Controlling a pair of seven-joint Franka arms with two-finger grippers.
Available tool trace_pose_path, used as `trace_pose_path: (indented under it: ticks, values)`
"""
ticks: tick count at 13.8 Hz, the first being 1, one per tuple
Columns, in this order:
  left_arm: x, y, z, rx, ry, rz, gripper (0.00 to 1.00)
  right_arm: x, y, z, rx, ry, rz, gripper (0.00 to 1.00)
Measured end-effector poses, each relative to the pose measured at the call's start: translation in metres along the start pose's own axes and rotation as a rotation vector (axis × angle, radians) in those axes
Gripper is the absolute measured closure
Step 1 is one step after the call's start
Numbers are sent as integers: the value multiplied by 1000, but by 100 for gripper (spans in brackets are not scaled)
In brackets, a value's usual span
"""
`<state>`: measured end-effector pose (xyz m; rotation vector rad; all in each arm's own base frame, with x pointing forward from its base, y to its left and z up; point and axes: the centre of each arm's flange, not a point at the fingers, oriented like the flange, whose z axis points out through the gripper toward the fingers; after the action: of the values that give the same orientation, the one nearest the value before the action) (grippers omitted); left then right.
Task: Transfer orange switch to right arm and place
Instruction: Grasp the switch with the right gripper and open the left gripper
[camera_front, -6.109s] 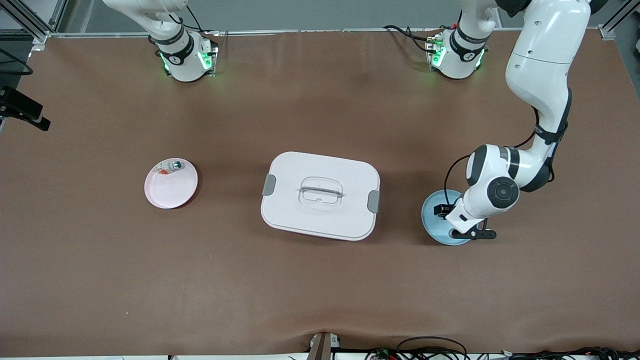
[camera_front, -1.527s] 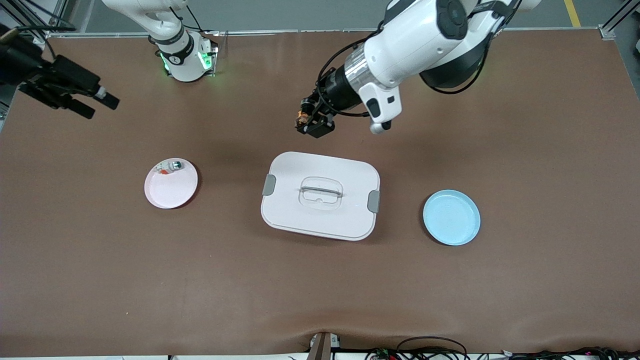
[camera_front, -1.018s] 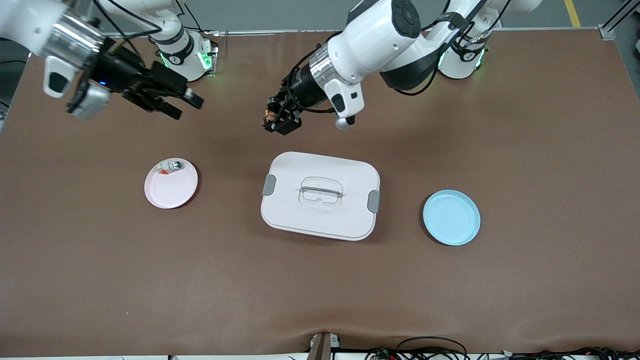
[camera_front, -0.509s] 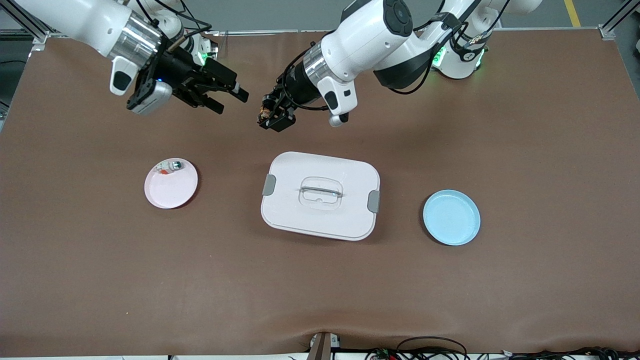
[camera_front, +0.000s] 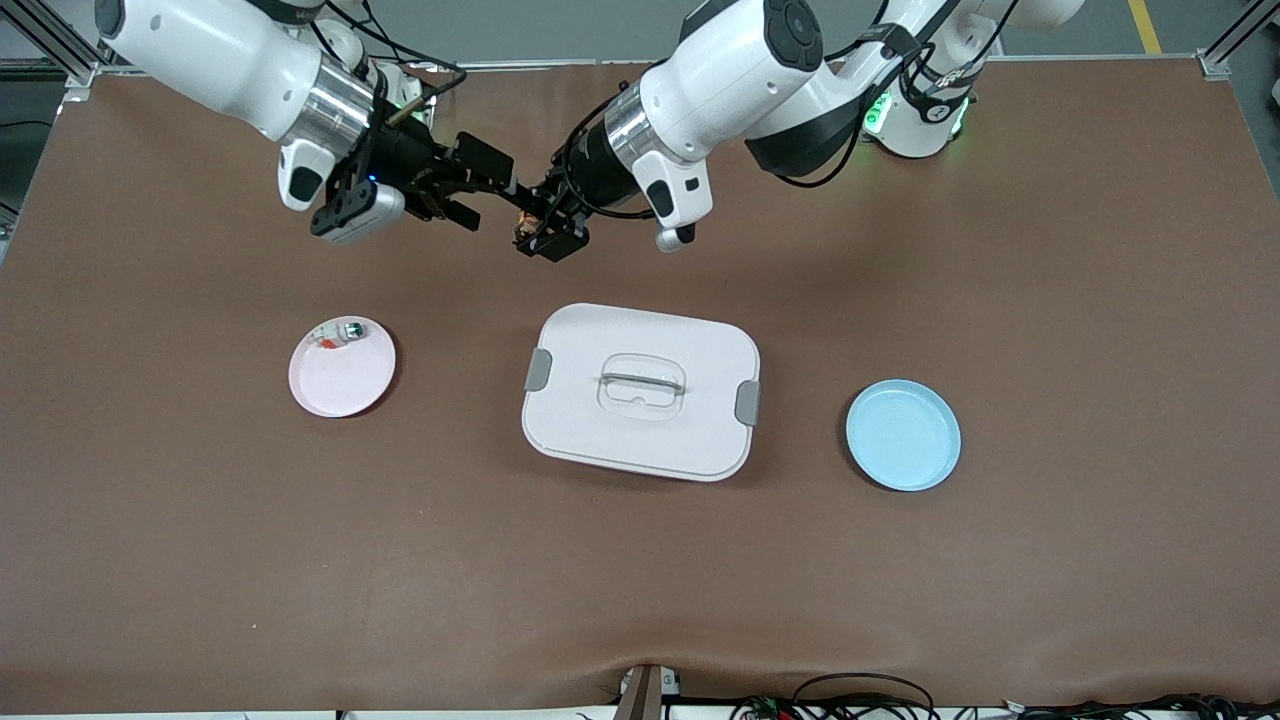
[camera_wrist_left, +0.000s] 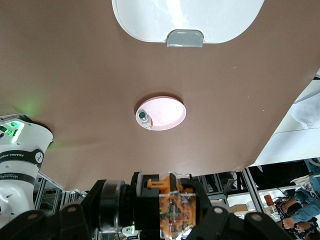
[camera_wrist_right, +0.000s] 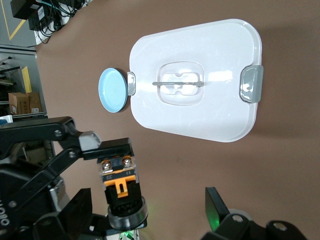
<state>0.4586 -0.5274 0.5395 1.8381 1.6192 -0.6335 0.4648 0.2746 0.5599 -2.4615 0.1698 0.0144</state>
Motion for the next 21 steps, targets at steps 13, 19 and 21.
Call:
trace_pose_path:
  ticks: [13, 19, 21]
  values:
    - [0, 0, 0, -1, -1, 1, 28, 0, -20, 22, 26, 24, 23, 3]
    - [-1, 1, -1, -5, -3, 1, 28, 2, -30, 13, 41, 37, -5, 28]
    - [-1, 1, -1, -5, -3, 1, 28, 2, -30, 14, 40, 37, -23, 30]
